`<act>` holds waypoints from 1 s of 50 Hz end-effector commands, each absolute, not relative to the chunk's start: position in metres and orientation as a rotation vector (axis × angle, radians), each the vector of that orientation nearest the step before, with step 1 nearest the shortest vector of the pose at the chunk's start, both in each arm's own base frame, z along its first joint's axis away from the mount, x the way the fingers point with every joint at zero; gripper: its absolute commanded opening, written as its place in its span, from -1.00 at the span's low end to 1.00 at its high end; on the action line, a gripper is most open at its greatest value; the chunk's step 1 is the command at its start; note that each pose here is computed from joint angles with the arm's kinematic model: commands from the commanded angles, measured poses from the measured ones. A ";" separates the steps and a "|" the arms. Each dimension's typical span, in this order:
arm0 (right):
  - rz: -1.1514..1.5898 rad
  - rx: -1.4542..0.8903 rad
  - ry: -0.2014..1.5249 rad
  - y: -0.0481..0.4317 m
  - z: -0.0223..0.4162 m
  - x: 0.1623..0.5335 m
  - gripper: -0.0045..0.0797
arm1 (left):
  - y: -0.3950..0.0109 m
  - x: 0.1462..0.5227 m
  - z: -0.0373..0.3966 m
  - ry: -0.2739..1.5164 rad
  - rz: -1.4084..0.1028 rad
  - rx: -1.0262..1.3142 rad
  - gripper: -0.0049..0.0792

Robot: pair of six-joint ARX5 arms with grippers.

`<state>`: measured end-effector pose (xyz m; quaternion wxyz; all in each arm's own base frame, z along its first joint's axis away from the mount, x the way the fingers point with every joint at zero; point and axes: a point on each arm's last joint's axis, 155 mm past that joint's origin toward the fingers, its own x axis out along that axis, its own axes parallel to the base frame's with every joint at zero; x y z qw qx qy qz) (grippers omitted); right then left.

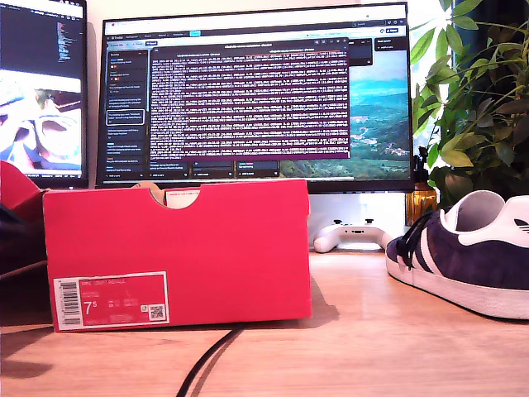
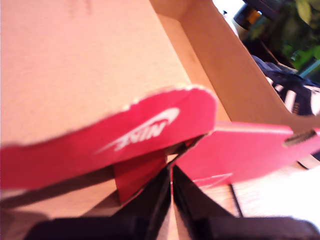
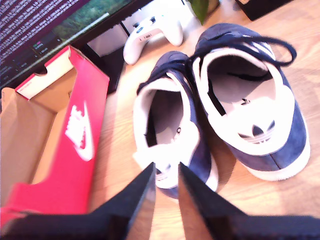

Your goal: Pack the blue shoes by picking the first shoe and placing it inside the red shoebox, left side, then picking and rotating the second shoe and placing it in the shoebox

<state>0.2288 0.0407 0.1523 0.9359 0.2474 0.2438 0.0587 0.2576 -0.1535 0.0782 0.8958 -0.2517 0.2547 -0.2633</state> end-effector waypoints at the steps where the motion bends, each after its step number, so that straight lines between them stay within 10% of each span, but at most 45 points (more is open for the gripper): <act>1: 0.121 0.481 0.557 0.042 0.158 0.228 -0.57 | -0.154 0.254 0.072 0.531 -0.551 -0.524 -0.93; 33: 0.228 0.294 1.155 0.095 0.147 0.277 0.42 | -0.156 0.256 0.070 0.532 -0.553 -0.520 -0.93; 50: 0.258 0.146 1.260 0.116 0.108 0.303 0.46 | -0.156 0.256 0.070 0.532 -0.553 -0.520 -0.93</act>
